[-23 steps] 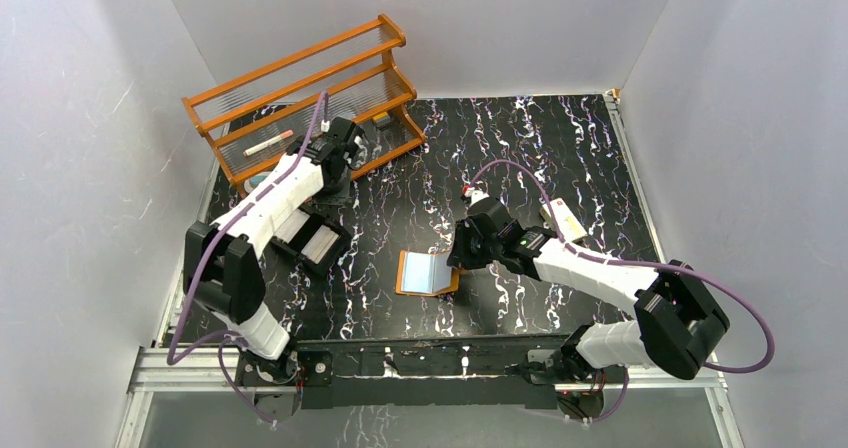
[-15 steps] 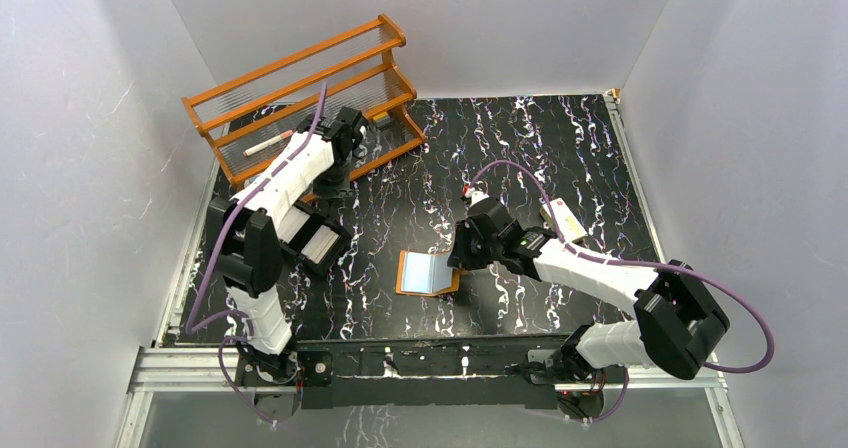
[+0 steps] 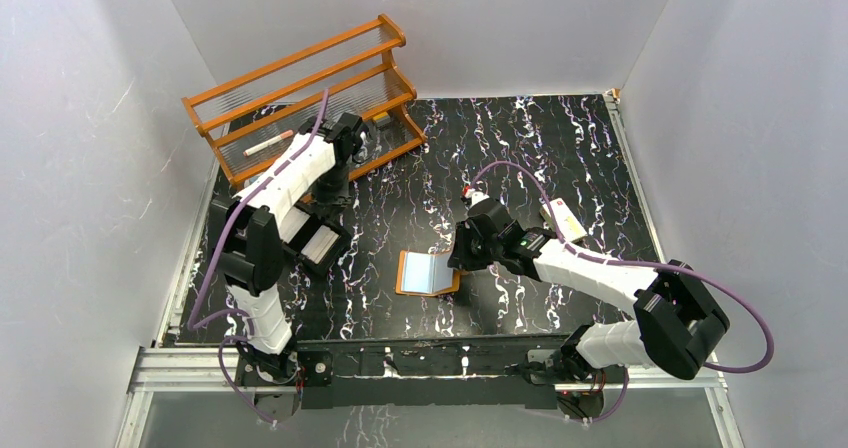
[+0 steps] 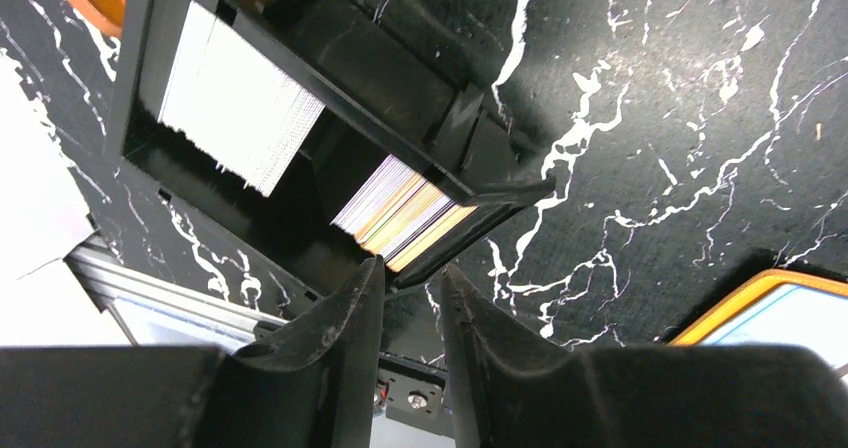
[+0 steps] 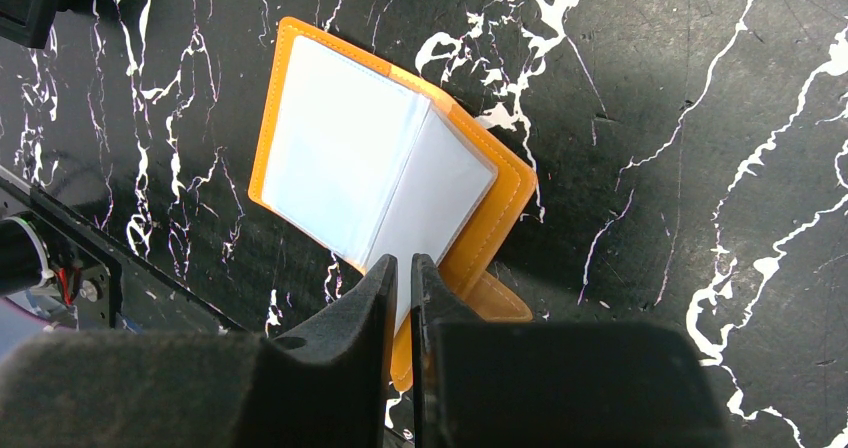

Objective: Put the credit cards into the card holder
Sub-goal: Move the storage box to the center of the board.

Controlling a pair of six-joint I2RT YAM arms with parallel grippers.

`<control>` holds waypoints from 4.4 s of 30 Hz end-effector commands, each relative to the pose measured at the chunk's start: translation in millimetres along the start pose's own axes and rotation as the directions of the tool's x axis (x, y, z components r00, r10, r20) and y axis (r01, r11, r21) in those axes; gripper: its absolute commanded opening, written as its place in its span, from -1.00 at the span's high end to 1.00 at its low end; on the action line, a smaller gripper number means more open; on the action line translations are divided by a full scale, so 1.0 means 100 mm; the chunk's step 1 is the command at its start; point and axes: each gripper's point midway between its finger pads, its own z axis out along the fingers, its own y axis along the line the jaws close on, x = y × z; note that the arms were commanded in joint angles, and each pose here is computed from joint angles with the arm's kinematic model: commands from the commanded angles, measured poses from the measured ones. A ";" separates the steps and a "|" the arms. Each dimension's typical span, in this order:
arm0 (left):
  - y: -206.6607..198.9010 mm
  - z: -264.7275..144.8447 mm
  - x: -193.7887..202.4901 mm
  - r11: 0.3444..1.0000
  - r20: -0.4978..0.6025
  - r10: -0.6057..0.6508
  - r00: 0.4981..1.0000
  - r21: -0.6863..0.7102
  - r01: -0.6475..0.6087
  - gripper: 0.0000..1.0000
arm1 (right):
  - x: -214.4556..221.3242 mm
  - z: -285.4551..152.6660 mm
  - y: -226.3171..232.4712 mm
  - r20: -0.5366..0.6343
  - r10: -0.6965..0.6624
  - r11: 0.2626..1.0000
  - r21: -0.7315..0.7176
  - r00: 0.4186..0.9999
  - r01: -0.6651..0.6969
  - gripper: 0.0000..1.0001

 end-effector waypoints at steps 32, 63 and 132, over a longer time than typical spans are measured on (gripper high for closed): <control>-0.20 0.19 0.24 0.945 0.156 0.219 0.963 0.209 -0.249 -0.01 | -0.18 -0.09 0.01 0.063 -0.036 0.999 -0.007 0.997 0.036 0.63; 0.09 -0.11 -0.32 0.808 0.298 -0.588 0.752 0.163 0.566 0.07 | -0.16 -0.11 0.00 0.072 -0.030 0.999 -0.016 0.997 0.031 0.63; -1.08 -0.47 -0.22 0.828 0.213 -0.390 0.896 0.507 0.240 0.24 | -0.18 -0.18 -0.04 0.097 -0.016 1.000 -0.011 0.995 0.018 0.62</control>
